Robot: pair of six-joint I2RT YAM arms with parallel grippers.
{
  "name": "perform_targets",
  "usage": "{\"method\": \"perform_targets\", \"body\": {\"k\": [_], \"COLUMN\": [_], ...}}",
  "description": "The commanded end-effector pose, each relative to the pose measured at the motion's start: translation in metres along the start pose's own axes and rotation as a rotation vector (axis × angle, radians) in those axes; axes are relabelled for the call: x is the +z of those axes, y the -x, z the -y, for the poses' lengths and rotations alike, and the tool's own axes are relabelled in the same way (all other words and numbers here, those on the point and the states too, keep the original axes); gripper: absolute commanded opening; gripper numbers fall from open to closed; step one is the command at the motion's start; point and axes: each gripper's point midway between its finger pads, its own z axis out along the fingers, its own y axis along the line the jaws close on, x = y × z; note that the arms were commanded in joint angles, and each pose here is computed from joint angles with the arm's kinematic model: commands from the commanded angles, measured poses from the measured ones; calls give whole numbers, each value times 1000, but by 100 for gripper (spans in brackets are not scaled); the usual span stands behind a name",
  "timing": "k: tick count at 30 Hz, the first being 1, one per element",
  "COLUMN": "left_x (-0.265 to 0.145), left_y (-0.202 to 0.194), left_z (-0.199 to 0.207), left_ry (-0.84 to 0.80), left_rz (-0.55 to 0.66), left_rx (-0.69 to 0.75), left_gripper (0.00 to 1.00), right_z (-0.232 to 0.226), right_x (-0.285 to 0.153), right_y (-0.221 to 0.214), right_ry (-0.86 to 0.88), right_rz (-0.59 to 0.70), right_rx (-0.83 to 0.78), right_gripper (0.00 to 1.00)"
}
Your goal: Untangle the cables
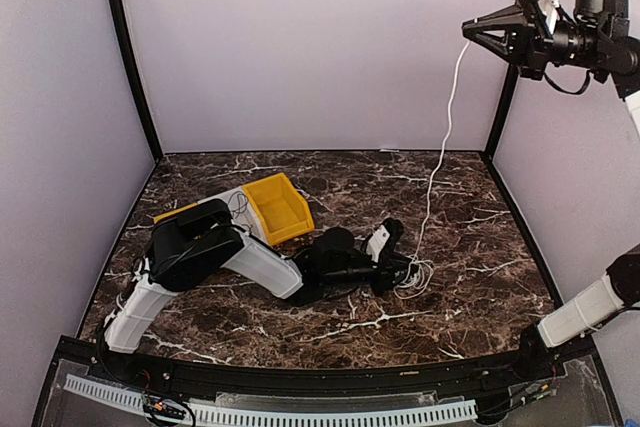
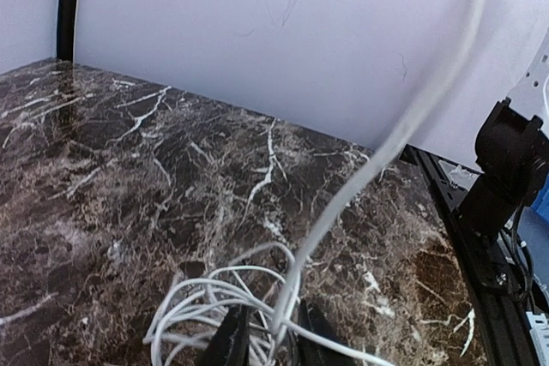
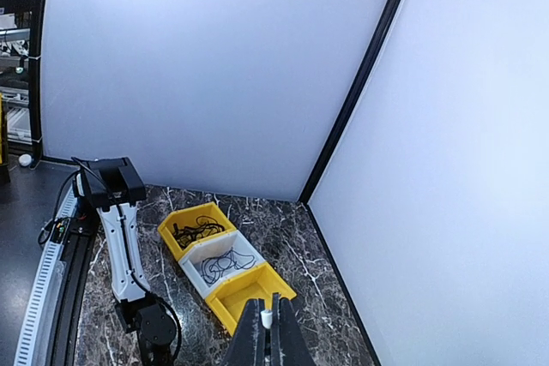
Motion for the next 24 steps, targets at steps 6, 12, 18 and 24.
{"method": "perform_targets", "body": {"k": [6, 12, 18, 24], "left_x": [-3, -10, -37, -79], "left_y": [-22, -23, 29, 80], "left_z": [-5, -7, 4, 4], "left_ry": [28, 49, 86, 218], "left_rz": [-56, -61, 18, 65], "left_rx": [-6, 3, 65, 115], "left_gripper": [22, 23, 26, 47], "right_z": [7, 12, 22, 20], "right_x": [-13, -22, -18, -9], "right_y": [25, 40, 13, -27], "right_ry": [-26, -56, -116, -103], "right_rz": [51, 72, 47, 11], "right_rx": [-43, -85, -42, 27], "right_gripper": [0, 0, 0, 0]}}
